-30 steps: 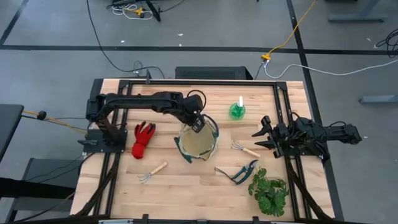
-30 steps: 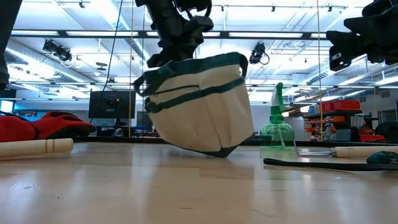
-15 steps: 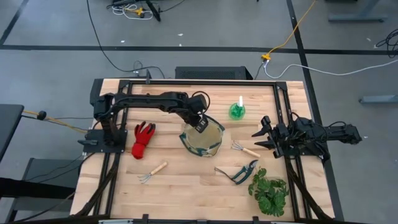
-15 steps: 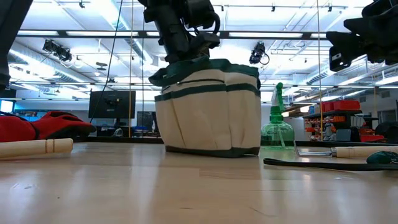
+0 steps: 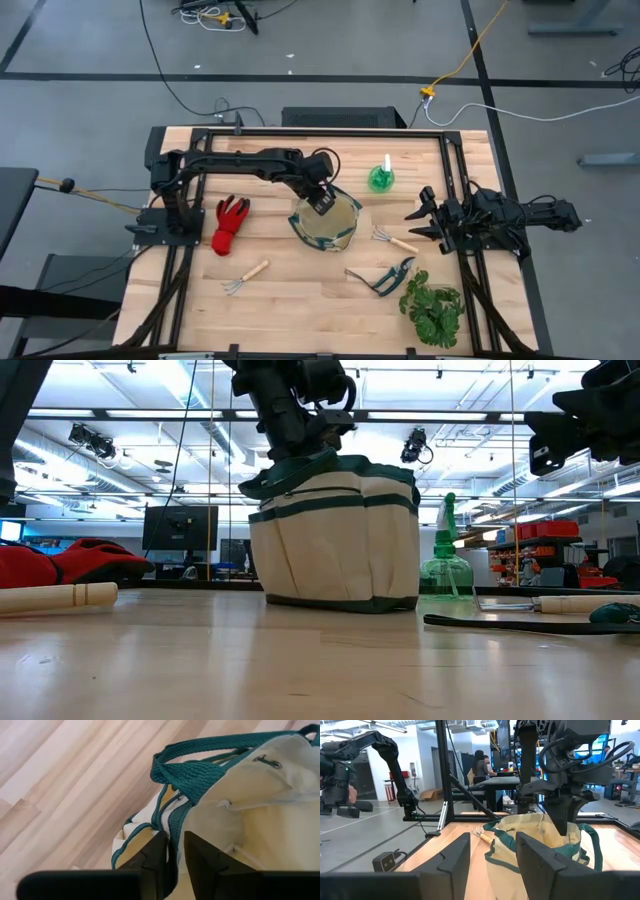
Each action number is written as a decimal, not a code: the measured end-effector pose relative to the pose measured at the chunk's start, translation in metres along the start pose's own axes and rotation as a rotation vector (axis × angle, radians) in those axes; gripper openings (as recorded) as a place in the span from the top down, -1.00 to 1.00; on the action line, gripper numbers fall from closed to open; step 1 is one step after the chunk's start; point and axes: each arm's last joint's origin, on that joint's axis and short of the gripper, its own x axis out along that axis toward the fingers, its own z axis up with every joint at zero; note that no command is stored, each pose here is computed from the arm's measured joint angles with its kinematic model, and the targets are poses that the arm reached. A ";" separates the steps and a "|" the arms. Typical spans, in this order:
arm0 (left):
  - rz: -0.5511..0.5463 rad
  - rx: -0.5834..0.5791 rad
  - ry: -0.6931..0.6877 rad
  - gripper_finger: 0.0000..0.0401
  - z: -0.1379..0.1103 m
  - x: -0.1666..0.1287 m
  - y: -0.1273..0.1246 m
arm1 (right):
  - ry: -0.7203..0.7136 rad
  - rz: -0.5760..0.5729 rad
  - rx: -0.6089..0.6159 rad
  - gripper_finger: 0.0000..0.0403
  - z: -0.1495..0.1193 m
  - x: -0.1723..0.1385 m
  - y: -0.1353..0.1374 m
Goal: Pick & Place Garden tools in Gardening bag
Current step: Move the green gardening bag to the center of the table, then put the red gloves into the green gardening bag
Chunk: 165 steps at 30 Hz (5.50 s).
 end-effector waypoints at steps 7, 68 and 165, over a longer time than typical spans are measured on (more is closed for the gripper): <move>0.013 0.036 -0.007 0.48 -0.001 0.000 -0.002 | 0.000 0.000 0.000 0.21 0.000 0.000 0.000; 0.495 -0.008 -0.013 0.02 -0.116 -0.150 -0.016 | -0.049 -0.068 -0.007 0.21 0.004 0.000 -0.002; 0.343 -0.552 0.020 0.78 -0.271 -0.043 0.053 | 0.004 -0.072 0.001 0.21 -0.001 0.000 -0.002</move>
